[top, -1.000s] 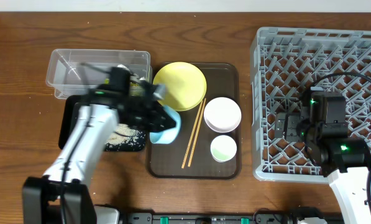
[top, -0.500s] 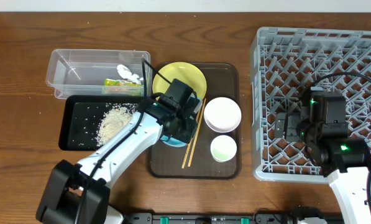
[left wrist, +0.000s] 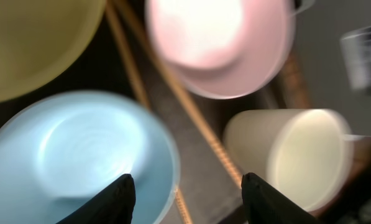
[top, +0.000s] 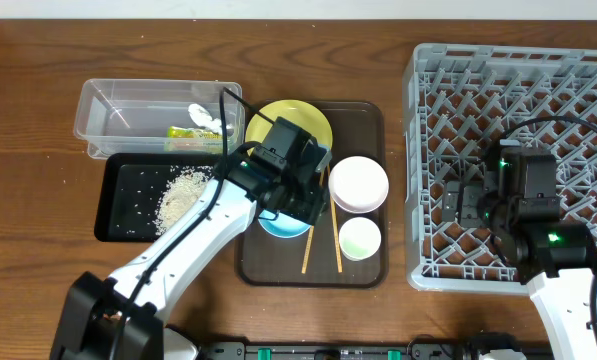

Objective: Sort waste into correct bins and load items into the dishwasher rack

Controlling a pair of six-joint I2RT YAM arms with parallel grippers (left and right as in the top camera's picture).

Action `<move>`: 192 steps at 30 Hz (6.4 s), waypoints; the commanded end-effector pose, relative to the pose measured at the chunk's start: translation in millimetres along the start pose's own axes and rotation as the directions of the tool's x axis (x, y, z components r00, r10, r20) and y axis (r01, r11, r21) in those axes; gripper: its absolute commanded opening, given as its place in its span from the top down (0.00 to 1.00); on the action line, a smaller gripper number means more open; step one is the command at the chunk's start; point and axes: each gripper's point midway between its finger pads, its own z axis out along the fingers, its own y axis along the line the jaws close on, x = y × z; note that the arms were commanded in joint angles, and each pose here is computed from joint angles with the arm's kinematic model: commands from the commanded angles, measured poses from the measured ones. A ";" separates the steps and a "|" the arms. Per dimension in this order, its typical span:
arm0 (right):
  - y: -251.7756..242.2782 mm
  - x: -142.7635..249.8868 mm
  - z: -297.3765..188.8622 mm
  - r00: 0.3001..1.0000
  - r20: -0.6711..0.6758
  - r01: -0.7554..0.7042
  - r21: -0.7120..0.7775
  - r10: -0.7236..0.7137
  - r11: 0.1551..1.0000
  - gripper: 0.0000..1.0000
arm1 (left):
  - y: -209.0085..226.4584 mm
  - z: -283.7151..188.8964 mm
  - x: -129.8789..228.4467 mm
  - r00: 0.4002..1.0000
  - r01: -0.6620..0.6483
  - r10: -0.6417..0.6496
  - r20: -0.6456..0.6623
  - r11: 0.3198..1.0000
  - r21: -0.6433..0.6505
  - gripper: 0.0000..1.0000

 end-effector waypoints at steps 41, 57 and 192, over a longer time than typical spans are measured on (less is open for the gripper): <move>7.1 -44.6 -10.0 0.984 0.172 -0.026 -0.056 0.035 0.998 0.01 | 2.8 -72.1 -68.8 0.927 0.173 -0.241 0.287 0.954 0.244 0.90; 5.9 -32.7 -8.1 0.992 0.124 -0.025 -0.049 0.031 0.998 0.01 | -27.2 -11.5 10.6 0.999 0.040 -0.040 -0.004 0.997 0.062 0.60; 91.6 -106.9 -0.8 0.934 0.343 0.258 -0.466 -0.096 0.846 0.87 | 96.5 -111.8 -62.1 0.838 0.367 -0.378 0.392 0.924 0.106 0.57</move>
